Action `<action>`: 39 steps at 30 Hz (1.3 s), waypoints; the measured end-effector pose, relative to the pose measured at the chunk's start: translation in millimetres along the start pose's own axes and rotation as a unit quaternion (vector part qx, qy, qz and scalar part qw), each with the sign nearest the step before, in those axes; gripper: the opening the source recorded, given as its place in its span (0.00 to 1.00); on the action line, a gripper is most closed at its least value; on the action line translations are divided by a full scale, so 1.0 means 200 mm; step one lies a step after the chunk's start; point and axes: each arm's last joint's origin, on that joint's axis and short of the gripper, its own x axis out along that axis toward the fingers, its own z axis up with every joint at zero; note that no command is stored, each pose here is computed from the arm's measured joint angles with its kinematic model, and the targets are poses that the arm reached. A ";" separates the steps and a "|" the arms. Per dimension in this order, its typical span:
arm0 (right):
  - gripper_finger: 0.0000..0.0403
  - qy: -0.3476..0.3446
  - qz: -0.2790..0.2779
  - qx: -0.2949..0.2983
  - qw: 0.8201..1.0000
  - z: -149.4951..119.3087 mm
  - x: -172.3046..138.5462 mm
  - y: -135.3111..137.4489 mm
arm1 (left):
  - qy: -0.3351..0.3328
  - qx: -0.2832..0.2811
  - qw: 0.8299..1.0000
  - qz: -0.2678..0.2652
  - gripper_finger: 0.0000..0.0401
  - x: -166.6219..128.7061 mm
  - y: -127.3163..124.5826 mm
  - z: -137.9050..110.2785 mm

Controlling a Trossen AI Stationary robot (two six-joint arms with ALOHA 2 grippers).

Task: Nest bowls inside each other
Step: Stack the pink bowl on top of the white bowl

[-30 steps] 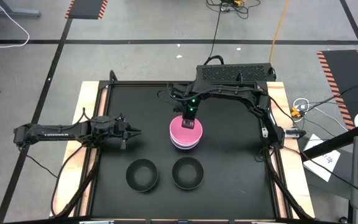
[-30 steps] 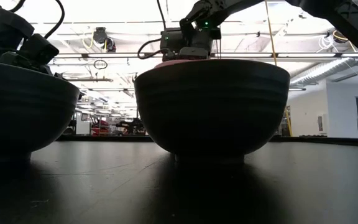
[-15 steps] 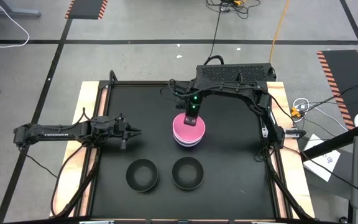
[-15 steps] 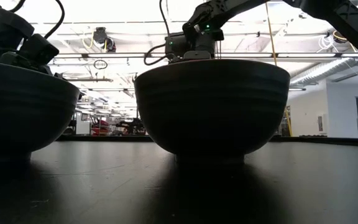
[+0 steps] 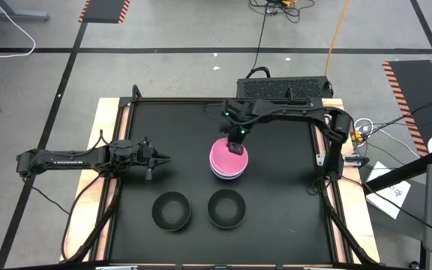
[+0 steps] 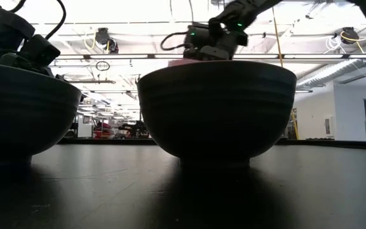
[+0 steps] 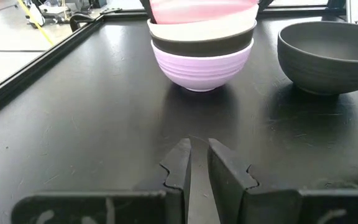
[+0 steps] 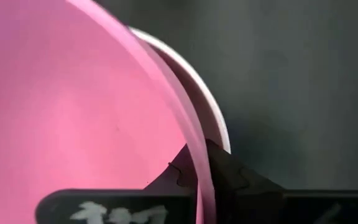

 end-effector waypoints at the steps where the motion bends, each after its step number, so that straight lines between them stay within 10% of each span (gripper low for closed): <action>1: 0.01 -0.015 0.006 0.000 1.000 -0.02 0.00 0.00 | -0.001 0.000 1.000 0.000 0.14 0.00 0.00 0.00; 39: 0.01 0.110 -0.018 0.065 0.992 -0.04 -0.16 0.10 | -0.017 -0.009 1.000 0.006 0.14 0.00 0.00 0.02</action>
